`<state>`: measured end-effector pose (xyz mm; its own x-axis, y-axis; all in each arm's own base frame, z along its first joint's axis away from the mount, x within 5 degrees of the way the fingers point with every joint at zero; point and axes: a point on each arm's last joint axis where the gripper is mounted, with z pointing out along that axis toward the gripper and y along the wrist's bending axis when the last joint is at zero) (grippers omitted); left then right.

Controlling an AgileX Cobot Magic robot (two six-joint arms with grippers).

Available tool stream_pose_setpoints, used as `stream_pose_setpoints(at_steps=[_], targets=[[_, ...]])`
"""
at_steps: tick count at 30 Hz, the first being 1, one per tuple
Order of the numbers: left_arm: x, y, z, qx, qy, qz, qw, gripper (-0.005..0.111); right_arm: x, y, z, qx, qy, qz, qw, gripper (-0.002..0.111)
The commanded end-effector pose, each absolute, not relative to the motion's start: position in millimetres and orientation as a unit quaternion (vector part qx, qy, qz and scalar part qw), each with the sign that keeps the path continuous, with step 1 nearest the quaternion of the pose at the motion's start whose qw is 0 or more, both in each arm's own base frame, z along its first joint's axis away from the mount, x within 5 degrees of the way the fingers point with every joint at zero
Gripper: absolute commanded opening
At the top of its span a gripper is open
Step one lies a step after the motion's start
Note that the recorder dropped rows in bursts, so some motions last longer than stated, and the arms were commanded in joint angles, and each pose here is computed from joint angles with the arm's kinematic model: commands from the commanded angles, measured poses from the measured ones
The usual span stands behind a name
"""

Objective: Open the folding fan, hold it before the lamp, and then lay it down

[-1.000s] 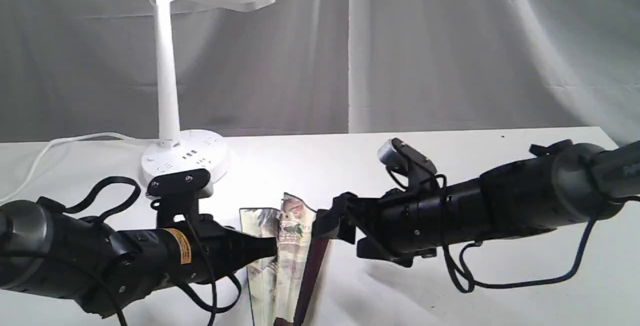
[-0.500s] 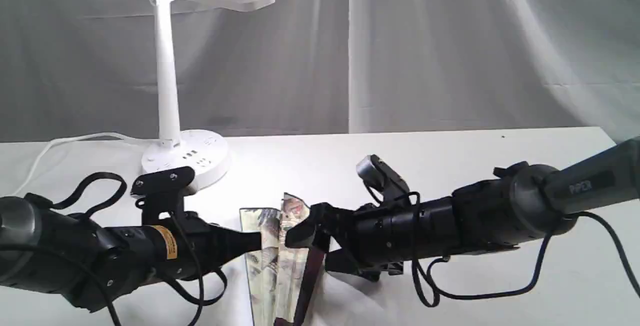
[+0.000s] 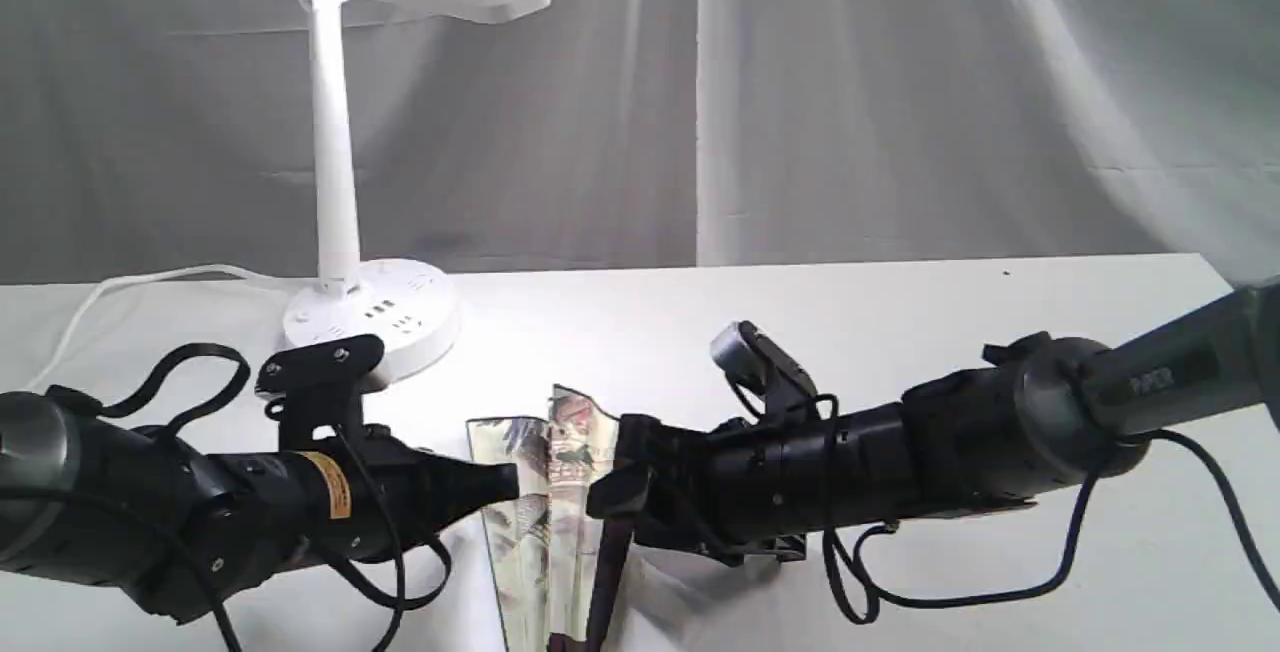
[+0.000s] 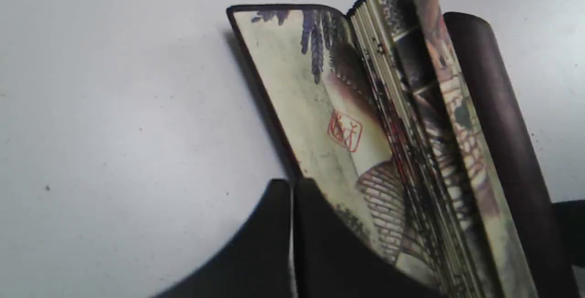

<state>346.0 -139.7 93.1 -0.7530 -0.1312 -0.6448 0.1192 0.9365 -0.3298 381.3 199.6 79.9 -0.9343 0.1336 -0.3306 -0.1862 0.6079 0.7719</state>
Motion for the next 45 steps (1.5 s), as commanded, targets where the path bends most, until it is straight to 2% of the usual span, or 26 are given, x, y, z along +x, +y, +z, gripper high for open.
stream_pose_setpoints(at_steps=[1, 6, 12, 17, 26, 37, 45], targets=[[345, -141, 94, -0.011, 0.918, -0.185, 0.351, 0.000, 379, 200, 77, -0.023, 0.880, 0.441, 0.176, 0.046], [346, -149, 101, 0.033, 0.899, -0.217, 0.379, 0.000, 379, 200, 77, -0.023, 0.880, 0.441, 0.176, 0.046], [351, -160, 106, 0.012, 0.855, -0.309, 0.416, 0.000, 379, 200, 77, -0.023, 0.880, 0.441, 0.176, 0.046], [351, -168, 114, 0.041, 0.830, -0.347, 0.435, 0.000, 379, 200, 77, -0.020, 0.880, 0.442, 0.175, 0.046], [365, -172, 113, 0.067, 0.842, -0.321, 0.429, 0.000, 379, 200, 77, -0.020, 0.880, 0.442, 0.175, 0.046], [383, -183, 69, 0.100, 0.872, -0.303, 0.371, 0.000, 379, 201, 78, -0.023, 0.879, 0.444, 0.175, 0.046], [383, -170, 52, 0.084, 0.918, -0.214, 0.324, 0.000, 379, 201, 78, -0.023, 0.878, 0.444, 0.174, 0.046]])
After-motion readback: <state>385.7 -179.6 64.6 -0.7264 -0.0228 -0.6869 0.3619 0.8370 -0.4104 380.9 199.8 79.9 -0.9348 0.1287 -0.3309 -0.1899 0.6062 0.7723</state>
